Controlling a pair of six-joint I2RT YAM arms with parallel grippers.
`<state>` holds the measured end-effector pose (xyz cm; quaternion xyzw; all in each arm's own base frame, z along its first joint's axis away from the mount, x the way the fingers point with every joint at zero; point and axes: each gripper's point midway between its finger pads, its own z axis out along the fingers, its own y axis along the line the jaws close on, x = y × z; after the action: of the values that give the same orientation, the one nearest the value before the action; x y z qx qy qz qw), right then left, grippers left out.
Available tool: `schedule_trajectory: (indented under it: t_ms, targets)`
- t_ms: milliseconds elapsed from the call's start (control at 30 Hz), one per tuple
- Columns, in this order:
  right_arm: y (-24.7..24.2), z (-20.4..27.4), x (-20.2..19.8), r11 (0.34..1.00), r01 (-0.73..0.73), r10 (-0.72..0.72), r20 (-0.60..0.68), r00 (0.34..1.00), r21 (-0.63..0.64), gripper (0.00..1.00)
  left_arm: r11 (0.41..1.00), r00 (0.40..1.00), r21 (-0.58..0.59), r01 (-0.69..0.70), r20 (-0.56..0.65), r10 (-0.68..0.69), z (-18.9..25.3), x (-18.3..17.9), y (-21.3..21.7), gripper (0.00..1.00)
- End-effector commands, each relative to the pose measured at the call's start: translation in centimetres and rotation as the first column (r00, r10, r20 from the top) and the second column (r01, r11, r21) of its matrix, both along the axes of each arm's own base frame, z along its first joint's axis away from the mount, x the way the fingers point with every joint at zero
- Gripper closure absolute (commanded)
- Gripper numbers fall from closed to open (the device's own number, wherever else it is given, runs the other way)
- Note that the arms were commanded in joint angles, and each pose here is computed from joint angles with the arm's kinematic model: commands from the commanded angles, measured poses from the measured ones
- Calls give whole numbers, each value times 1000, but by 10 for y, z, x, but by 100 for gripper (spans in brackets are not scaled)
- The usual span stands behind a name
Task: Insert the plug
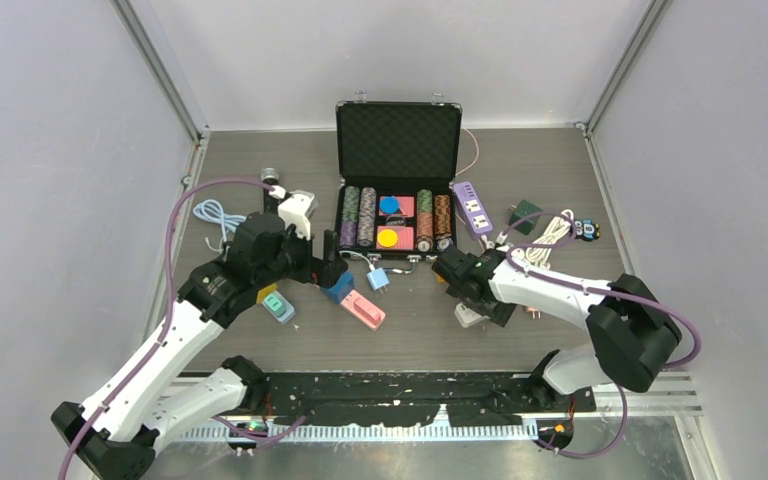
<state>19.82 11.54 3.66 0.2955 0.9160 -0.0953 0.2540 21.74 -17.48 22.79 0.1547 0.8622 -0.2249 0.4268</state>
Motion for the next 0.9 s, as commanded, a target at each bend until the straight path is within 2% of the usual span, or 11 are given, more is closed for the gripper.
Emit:
schedule_trajectory:
  t_ms: [0, 200, 333, 500, 567, 733, 833, 867]
  targets:
    - [5, -3, 5, 994, 100, -101, 16, 995, 44, 3, 1000, 998, -14, 2, 68, -1, 10, 4, 1, 6]
    - [24, -5, 12, 990, 111, -110, -20, 994, 89, 16, 1000, 998, 8, -11, 69, 11, 8, 2, 7, 6]
    - [47, -4, 14, 977, 131, -126, -39, 991, 167, 33, 1000, 997, 17, -12, 74, 11, 8, 0, 11, 5]
    - [102, 7, 13, 958, 78, -70, -39, 997, 277, 51, 999, 996, 30, -29, 84, 26, 9, 0, 16, 5]
    - [129, 16, 15, 947, 67, -60, -32, 998, 315, 54, 999, 996, 36, -35, 85, 32, 8, 0, 17, 5]
    - [160, 15, 5, 941, 82, -58, -80, 995, 327, 68, 999, 996, 39, -36, 85, 32, 9, -2, 19, 5]
    - [169, 22, 10, 936, 79, -61, -62, 996, 344, 65, 998, 995, 43, -41, 88, 37, 9, -3, 22, 5]
    - [166, 24, 13, 941, 78, -66, -47, 997, 330, 52, 998, 995, 44, -42, 88, 37, 8, -4, 22, 5]
